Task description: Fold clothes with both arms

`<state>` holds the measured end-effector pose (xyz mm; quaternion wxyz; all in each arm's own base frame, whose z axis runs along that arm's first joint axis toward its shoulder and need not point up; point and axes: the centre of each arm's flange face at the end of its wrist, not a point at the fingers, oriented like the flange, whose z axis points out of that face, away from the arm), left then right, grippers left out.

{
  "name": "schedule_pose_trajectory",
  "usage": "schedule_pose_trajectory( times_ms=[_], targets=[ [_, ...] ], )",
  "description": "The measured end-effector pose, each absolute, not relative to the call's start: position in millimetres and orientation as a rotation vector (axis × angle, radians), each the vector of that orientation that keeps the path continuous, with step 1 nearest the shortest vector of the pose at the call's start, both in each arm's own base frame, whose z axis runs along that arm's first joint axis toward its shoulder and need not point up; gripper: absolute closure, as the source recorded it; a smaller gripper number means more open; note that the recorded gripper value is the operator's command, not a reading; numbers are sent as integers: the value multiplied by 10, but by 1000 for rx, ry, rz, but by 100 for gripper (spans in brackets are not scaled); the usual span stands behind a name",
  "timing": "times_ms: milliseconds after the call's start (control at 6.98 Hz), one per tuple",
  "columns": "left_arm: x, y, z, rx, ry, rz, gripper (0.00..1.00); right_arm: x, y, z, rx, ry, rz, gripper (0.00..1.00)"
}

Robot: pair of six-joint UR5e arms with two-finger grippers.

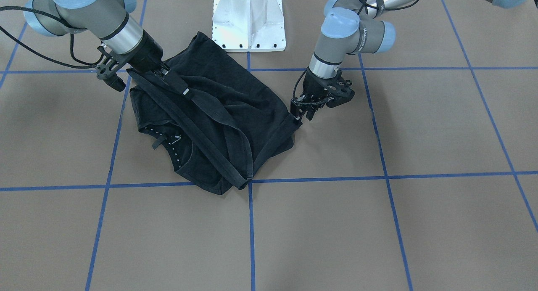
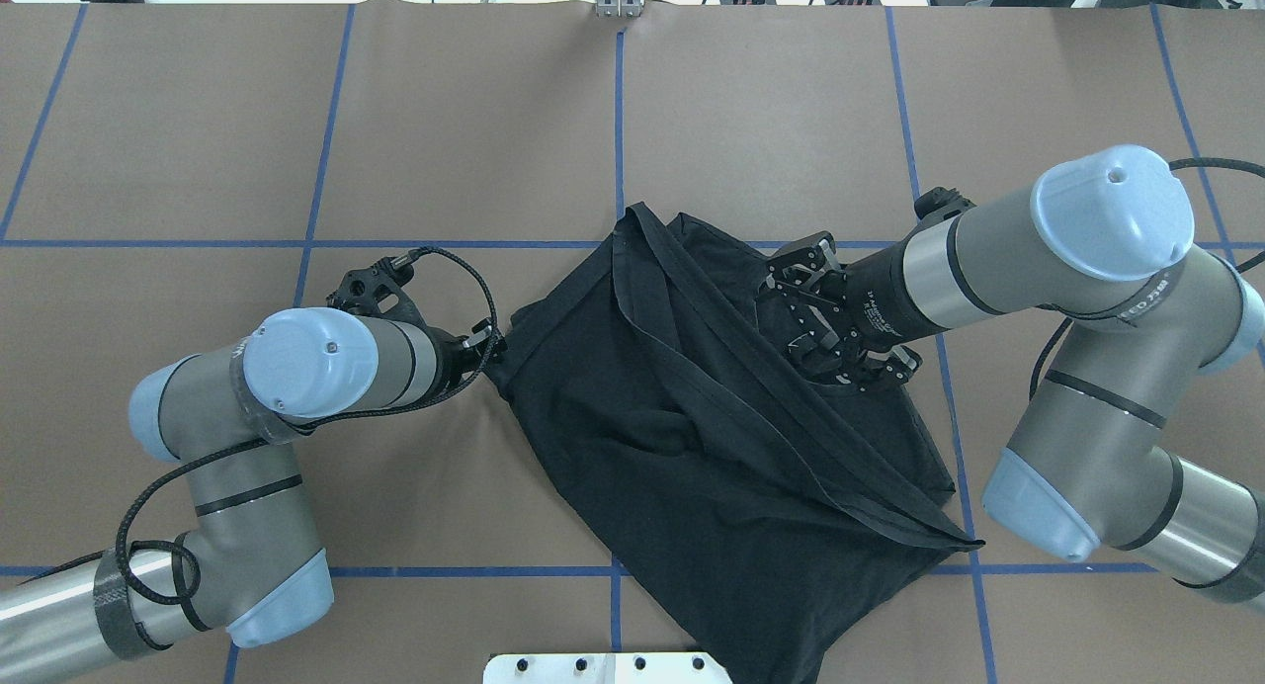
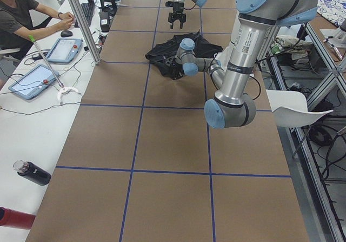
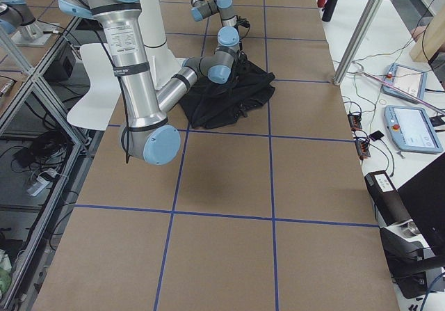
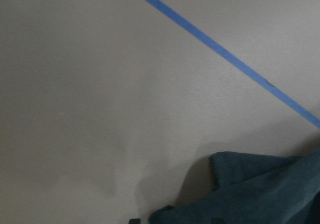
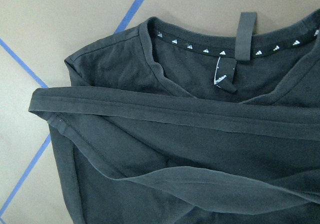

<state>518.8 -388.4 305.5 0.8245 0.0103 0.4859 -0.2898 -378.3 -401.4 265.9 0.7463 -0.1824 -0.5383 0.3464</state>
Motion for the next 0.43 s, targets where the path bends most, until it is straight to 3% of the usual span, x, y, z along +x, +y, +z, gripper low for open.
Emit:
schedule_pose_trajectory(
  times_ms=[286, 430],
  targets=[
    [5233, -3868, 3048, 19, 1036, -612, 48, -3800, -4030, 2714, -400, -1166, 765, 0],
    [5257, -3849, 3036, 18, 1047, -606, 56, -3805, -4034, 2732, -401, -1162, 767, 0]
  ],
)
